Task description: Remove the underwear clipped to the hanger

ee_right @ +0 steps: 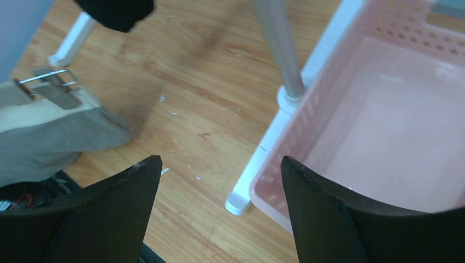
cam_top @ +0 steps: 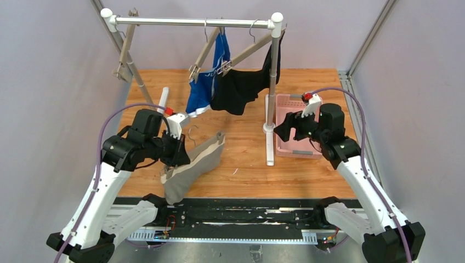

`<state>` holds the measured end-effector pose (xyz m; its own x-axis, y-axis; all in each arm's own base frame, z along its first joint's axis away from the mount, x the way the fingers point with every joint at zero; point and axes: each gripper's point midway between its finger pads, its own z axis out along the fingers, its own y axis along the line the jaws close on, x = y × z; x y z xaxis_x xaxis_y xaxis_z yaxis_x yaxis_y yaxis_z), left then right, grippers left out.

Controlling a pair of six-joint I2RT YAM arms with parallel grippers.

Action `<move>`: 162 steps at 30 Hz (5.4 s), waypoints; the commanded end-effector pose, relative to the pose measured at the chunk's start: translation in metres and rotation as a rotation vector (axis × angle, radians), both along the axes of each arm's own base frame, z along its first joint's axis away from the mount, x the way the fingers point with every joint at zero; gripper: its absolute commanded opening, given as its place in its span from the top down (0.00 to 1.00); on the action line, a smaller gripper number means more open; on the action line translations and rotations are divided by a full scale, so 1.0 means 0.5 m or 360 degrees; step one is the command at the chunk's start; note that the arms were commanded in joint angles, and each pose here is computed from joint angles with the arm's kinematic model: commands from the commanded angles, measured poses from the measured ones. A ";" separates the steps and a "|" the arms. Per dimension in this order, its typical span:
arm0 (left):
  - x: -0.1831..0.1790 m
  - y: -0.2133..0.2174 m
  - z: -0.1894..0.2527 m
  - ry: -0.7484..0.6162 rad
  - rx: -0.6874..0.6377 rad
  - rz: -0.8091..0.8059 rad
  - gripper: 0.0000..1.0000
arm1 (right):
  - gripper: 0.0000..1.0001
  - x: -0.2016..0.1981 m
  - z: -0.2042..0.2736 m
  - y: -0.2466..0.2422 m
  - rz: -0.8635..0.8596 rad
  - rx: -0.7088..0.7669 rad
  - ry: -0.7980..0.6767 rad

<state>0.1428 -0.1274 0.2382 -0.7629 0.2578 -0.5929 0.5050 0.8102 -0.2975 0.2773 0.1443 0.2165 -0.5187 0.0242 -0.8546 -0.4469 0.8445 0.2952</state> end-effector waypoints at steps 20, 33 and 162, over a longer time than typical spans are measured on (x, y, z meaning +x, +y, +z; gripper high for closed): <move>-0.053 -0.174 0.155 -0.0312 -0.0774 -0.0999 1.00 | 0.18 -0.167 0.273 0.174 0.1307 0.0561 -0.0450; -0.025 -0.179 0.144 -0.0292 -0.0734 -0.0953 1.00 | 0.18 -0.210 0.259 0.198 0.1382 0.0599 -0.0394; 0.043 -0.295 0.253 -0.0711 -0.1314 -0.0635 0.58 | 0.99 -0.180 0.484 0.326 0.0895 0.1362 -0.1172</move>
<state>0.1763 -0.2760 0.3682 -0.3722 -0.1890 -0.9087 0.8907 0.2025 -0.4070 0.1909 0.3231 0.4221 -0.1587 0.5610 -0.8124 -0.9598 0.1052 0.2602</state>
